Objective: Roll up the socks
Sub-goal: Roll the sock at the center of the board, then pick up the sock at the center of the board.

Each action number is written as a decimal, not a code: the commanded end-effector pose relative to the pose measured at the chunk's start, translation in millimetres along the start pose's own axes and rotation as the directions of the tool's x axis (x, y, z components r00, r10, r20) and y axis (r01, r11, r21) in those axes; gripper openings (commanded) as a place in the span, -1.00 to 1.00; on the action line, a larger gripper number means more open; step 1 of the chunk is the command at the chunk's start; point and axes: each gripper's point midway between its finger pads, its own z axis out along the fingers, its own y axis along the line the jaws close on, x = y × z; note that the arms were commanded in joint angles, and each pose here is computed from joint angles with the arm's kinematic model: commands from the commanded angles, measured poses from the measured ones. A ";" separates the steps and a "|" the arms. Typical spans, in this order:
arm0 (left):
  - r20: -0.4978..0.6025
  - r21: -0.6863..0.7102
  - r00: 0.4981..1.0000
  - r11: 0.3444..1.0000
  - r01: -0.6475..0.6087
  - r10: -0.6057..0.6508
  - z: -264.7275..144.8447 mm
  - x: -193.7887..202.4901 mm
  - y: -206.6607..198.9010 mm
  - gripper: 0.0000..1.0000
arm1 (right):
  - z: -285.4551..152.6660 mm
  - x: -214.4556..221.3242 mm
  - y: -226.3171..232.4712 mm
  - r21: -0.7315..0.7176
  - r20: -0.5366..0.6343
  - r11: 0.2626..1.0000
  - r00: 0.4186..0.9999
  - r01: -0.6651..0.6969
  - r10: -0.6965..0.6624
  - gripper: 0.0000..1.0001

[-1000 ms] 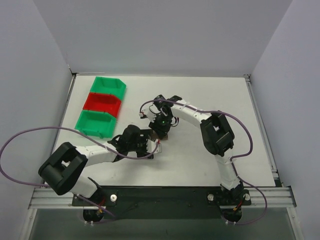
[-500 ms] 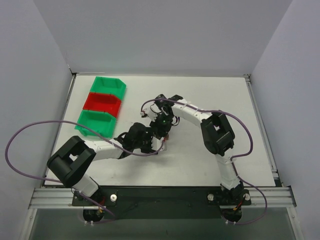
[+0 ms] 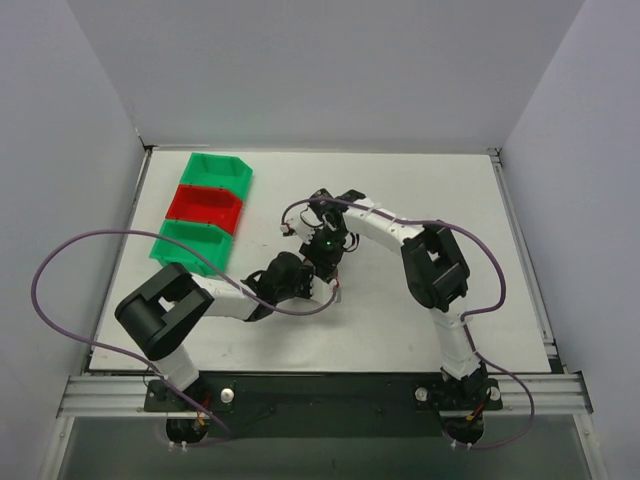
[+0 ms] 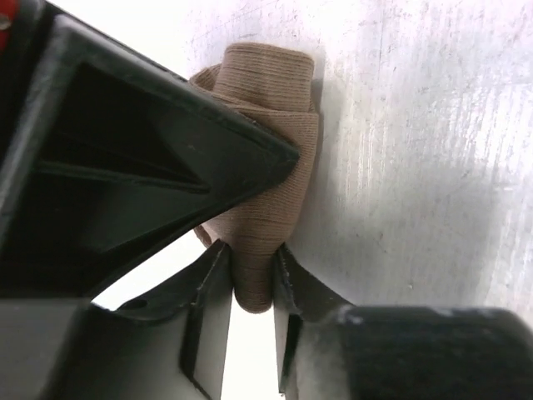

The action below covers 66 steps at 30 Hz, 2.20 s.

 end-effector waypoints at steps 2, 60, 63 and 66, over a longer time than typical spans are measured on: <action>-0.054 -0.062 0.996 0.996 -0.072 0.068 4.2 6.3 -5.6 -0.59 | 21.6 40.9 29.2 -0.118 -0.175 0.991 0.983 -0.070 0.049 -0.87; -0.030 0.039 0.994 0.994 -0.106 0.107 0.7 -5.9 -10.5 -1.00 | 1.5 3.0 25.5 -0.453 -0.193 0.721 0.847 -0.525 0.495 0.28; -0.028 0.035 0.994 0.994 -0.102 0.103 -0.4 -6.5 -9.7 -1.00 | 1.9 -1.4 22.9 -0.451 -0.185 0.718 0.842 -0.530 0.506 -0.18; -0.027 0.023 0.995 0.996 -0.091 0.092 -2.5 -6.9 -7.5 -1.00 | 1.7 -1.6 24.3 -0.458 -0.185 0.713 0.841 -0.532 0.508 -0.83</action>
